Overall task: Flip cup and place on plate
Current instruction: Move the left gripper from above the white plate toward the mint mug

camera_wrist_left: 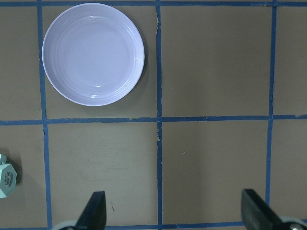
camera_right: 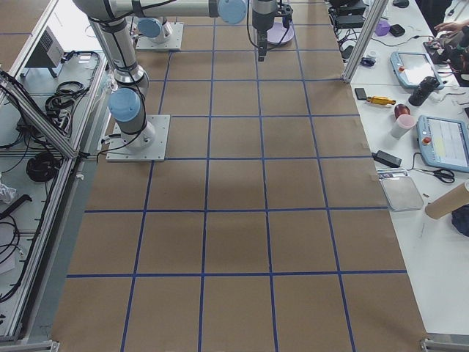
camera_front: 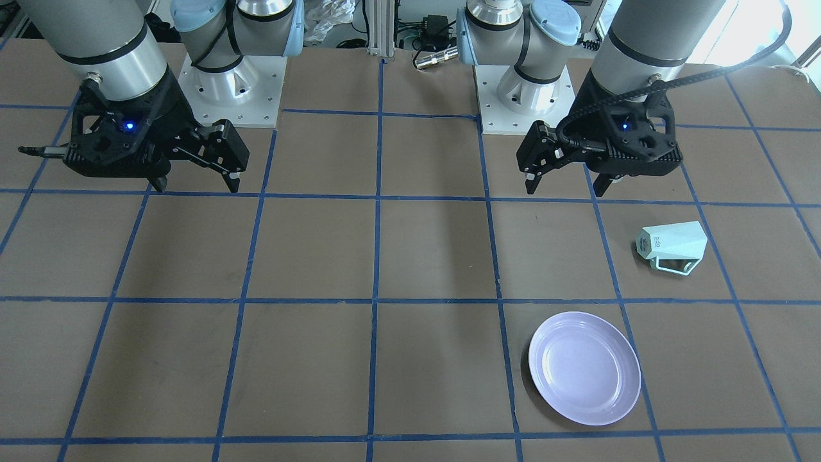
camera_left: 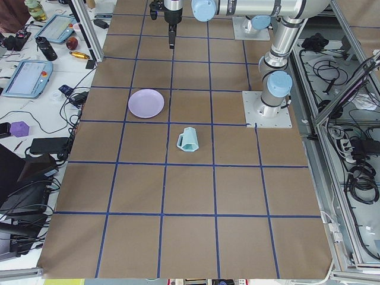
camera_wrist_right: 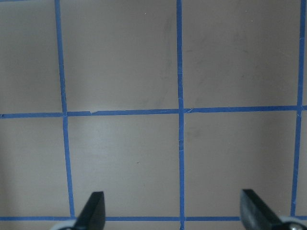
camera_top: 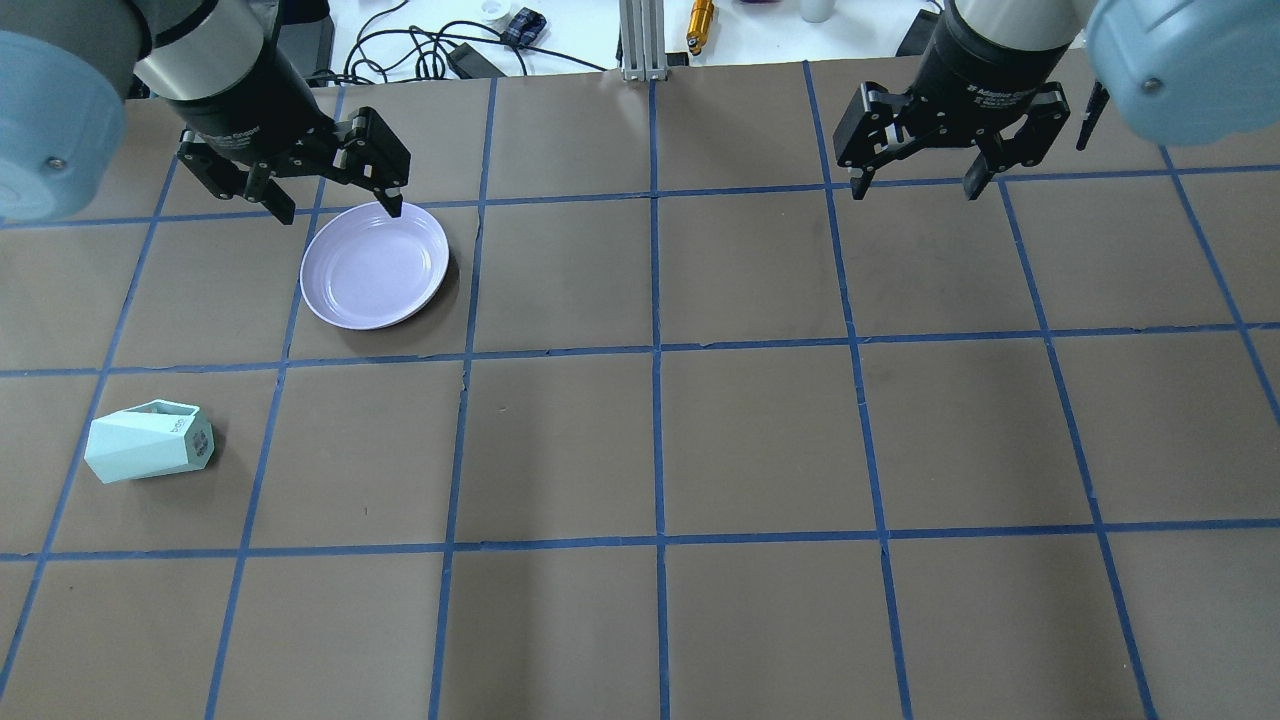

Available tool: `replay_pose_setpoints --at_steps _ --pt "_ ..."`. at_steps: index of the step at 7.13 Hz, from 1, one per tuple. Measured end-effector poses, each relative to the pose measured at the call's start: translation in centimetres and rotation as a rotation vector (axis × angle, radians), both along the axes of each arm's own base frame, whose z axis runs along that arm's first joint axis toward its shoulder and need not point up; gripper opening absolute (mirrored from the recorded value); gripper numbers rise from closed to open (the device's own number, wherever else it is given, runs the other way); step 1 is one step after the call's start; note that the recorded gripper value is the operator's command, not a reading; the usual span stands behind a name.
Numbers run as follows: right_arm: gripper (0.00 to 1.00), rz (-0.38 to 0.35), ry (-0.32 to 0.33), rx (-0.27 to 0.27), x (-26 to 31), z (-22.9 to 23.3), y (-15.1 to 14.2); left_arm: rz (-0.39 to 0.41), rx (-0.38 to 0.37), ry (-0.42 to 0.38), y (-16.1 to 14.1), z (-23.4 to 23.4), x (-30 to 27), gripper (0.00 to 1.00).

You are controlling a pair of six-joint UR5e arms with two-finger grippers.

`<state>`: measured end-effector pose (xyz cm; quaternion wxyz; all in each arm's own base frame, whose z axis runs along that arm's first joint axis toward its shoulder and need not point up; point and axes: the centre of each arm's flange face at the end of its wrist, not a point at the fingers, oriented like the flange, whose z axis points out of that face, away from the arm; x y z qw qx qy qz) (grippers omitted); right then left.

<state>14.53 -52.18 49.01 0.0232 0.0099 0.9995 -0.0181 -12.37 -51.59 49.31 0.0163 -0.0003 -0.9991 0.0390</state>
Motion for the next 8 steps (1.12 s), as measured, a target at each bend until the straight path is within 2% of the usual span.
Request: replay_pose_setpoints --at_steps 8 --pt "1.00 -0.001 0.000 0.000 0.00 0.00 0.00 0.010 0.027 -0.006 0.44 -0.60 0.22 1.00"
